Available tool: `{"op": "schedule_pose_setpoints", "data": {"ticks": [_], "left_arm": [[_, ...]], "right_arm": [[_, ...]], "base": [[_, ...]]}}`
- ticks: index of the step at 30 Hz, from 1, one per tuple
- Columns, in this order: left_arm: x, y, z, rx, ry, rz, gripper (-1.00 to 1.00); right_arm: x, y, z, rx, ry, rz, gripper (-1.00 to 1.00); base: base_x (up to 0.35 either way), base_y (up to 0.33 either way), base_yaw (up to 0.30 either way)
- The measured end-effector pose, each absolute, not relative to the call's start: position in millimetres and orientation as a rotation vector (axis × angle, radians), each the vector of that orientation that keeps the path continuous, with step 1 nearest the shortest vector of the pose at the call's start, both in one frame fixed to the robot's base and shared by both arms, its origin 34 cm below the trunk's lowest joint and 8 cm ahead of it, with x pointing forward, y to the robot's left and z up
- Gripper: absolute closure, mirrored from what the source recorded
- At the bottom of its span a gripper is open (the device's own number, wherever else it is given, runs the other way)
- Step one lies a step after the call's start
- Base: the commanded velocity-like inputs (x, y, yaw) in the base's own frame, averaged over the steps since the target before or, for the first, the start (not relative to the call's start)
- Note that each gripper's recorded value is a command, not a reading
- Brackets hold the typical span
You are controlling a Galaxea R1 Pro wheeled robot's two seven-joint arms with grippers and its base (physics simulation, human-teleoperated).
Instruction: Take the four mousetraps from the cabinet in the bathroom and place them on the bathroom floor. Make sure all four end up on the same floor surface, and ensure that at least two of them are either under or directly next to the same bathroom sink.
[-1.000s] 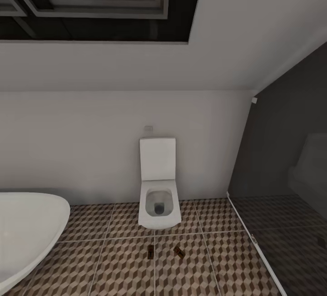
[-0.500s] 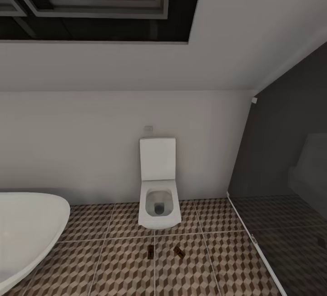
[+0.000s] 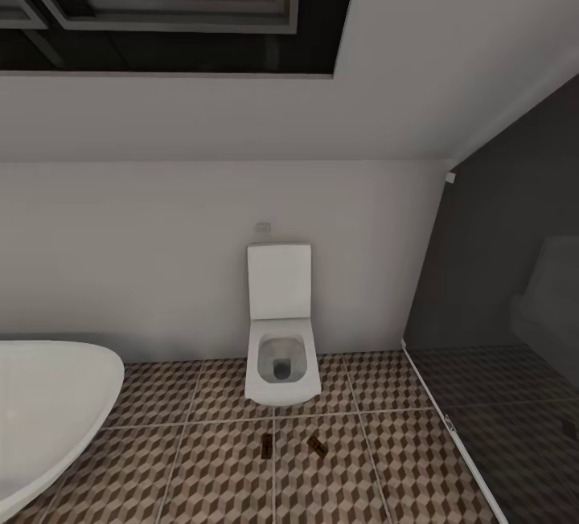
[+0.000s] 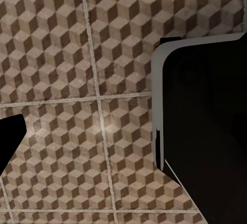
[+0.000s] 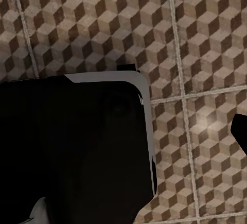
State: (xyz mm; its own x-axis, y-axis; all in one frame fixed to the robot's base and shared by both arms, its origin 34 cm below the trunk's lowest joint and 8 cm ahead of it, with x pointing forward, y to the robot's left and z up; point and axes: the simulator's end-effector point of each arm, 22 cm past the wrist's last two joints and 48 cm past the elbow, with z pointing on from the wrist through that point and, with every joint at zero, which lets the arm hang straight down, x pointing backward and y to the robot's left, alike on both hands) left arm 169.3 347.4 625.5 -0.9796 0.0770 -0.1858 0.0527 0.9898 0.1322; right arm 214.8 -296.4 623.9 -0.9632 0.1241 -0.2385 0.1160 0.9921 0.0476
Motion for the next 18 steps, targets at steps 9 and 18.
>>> {"op": "schedule_pose_setpoints", "data": {"ticks": [9,18], "left_arm": [[169.5,347.3,625.5,0.097,2.942,0.188,-1.0],[169.5,347.3,625.5,0.097,2.942,0.188,-1.0]], "right_arm": [[214.8,-296.2,623.9,0.177,2.892,0.049,-1.0],[214.8,-296.4,623.9,0.177,2.892,0.048,-1.0]], "base": [[0.0,0.0,0.0],[0.0,0.0,0.0]]}}
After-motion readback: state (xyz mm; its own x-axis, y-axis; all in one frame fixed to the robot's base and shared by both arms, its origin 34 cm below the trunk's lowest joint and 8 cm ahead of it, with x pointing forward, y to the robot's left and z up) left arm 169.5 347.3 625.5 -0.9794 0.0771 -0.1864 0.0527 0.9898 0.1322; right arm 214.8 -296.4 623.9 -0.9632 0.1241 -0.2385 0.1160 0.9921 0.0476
